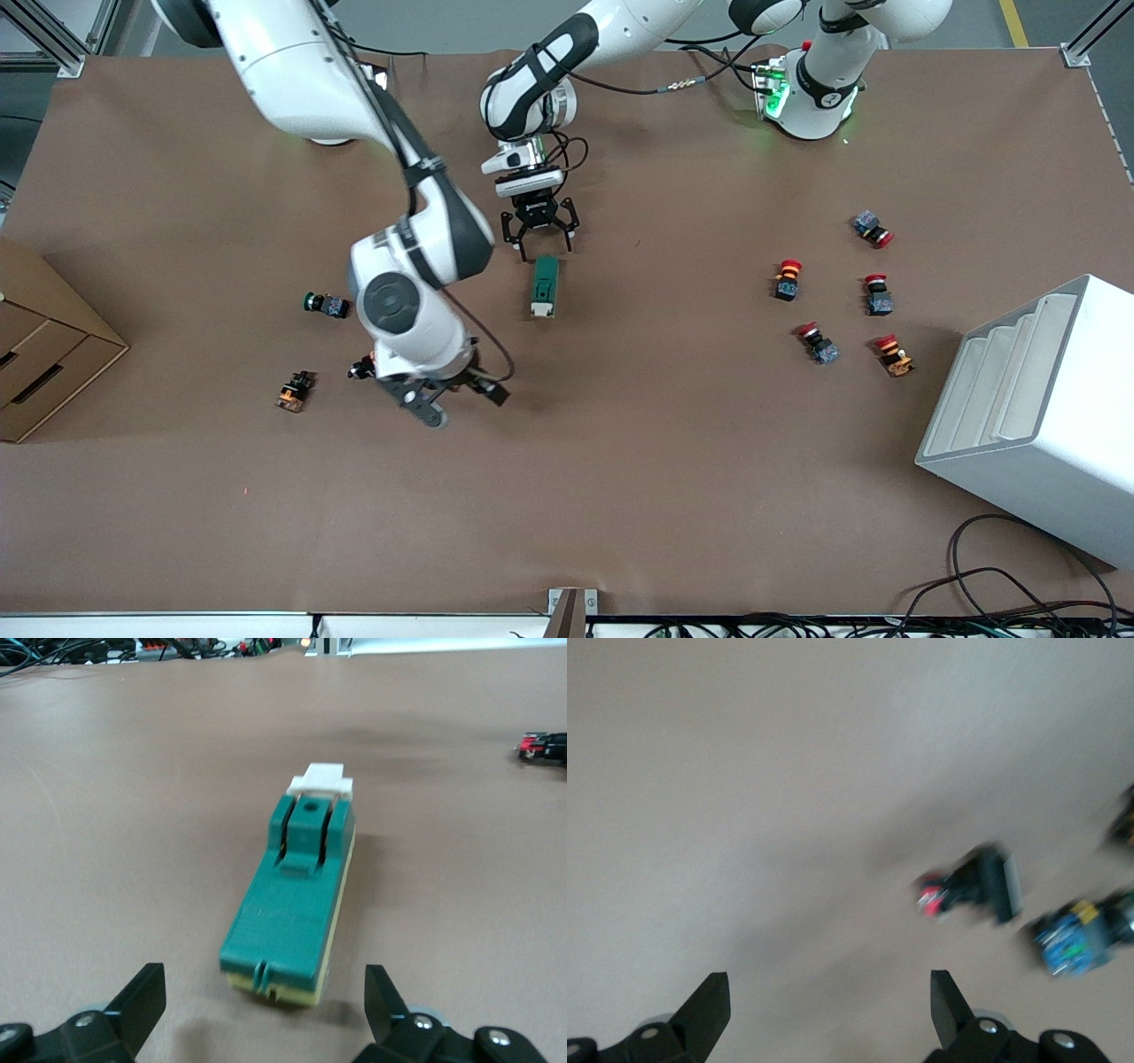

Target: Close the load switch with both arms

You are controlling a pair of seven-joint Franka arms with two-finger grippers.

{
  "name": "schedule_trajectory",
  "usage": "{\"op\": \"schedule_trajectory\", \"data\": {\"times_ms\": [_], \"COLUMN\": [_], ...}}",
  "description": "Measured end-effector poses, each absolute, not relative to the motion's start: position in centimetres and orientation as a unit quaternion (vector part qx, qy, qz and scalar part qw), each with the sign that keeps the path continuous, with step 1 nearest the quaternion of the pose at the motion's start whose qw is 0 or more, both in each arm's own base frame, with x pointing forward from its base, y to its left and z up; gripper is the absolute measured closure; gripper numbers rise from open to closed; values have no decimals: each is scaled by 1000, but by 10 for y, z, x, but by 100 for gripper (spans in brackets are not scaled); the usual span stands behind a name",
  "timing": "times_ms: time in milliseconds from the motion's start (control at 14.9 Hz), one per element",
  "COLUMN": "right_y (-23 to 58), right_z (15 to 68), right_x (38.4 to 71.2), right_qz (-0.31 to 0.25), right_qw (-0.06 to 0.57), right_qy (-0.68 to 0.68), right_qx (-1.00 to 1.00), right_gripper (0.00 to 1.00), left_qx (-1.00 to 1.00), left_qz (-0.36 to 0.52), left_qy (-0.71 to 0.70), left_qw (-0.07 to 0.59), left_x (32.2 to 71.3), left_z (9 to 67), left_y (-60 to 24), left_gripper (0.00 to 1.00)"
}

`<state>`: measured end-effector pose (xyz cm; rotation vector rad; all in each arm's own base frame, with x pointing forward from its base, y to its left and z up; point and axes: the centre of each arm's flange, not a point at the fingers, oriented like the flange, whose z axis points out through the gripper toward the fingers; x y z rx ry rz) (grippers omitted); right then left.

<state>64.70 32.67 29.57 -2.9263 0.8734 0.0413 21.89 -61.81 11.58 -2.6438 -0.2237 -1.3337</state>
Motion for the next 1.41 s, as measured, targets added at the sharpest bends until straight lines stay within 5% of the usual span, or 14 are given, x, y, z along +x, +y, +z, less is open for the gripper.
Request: {"op": "schedule_trajectory", "data": {"times_ms": [603, 939, 1408], "right_y": [106, 4, -8], "right_z": [424, 491, 542], "right_x": [665, 643, 623], "right_qz": [82, 89, 67], "right_qw": [-4, -11, -3], "right_qy": [69, 33, 32], "right_qx": [-994, -995, -997], "right_gripper": [0, 0, 0], "left_qx": [-944, -975, -990], "left_qz": [-298, -202, -128], "left_qy": [-35, -52, -41], "left_qw": [139, 79, 42], "left_x": [355, 450, 519], "left_z": [300, 463, 565], "left_y": [-621, -531, -396], "left_gripper": [1, 0, 1]}}
